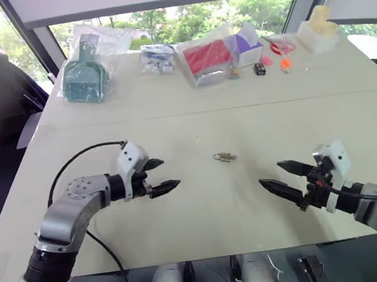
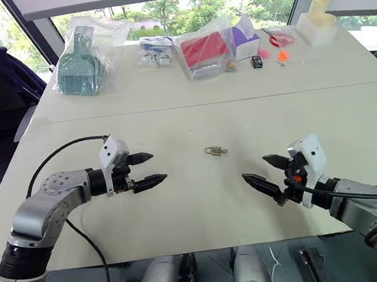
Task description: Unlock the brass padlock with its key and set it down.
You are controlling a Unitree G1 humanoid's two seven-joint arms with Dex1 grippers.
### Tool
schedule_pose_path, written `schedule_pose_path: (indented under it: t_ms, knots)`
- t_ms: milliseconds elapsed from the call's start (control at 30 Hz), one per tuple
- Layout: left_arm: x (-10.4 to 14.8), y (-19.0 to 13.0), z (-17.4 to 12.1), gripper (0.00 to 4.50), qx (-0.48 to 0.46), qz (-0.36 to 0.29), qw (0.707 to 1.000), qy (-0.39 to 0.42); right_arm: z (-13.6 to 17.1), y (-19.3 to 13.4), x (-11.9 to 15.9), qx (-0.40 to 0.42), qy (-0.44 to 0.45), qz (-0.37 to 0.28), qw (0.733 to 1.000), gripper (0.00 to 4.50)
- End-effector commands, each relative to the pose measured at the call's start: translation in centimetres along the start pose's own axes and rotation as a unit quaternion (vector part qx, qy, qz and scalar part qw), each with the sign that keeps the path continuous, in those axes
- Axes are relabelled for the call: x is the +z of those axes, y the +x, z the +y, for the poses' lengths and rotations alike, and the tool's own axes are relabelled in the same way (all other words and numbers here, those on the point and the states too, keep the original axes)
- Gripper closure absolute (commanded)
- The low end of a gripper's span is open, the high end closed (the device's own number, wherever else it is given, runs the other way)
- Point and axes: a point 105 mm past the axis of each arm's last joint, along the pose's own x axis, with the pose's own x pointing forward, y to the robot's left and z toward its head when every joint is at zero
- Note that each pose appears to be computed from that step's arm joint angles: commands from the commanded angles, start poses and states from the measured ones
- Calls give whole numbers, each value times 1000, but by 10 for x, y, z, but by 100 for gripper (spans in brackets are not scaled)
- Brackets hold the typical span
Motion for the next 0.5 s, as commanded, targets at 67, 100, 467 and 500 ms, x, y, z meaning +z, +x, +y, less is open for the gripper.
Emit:
schedule_pose_path:
  t_ms: [67,100,467,500]
  knots:
    - [8,-5,-3,17,-2,-9,1000,15,5,2,11,9,-19,-21,1000,5]
    - [8,-4,-3,17,-1,-8,1000,17,5,2,11,9,-19,-21,1000,5]
    - [7,-4,-2,17,0,-6,1000,17,7,4,9,7,-15,-24,1000,5]
    - [7,-4,-2,17,0,-7,1000,17,7,4,9,7,-14,-24,1000,5]
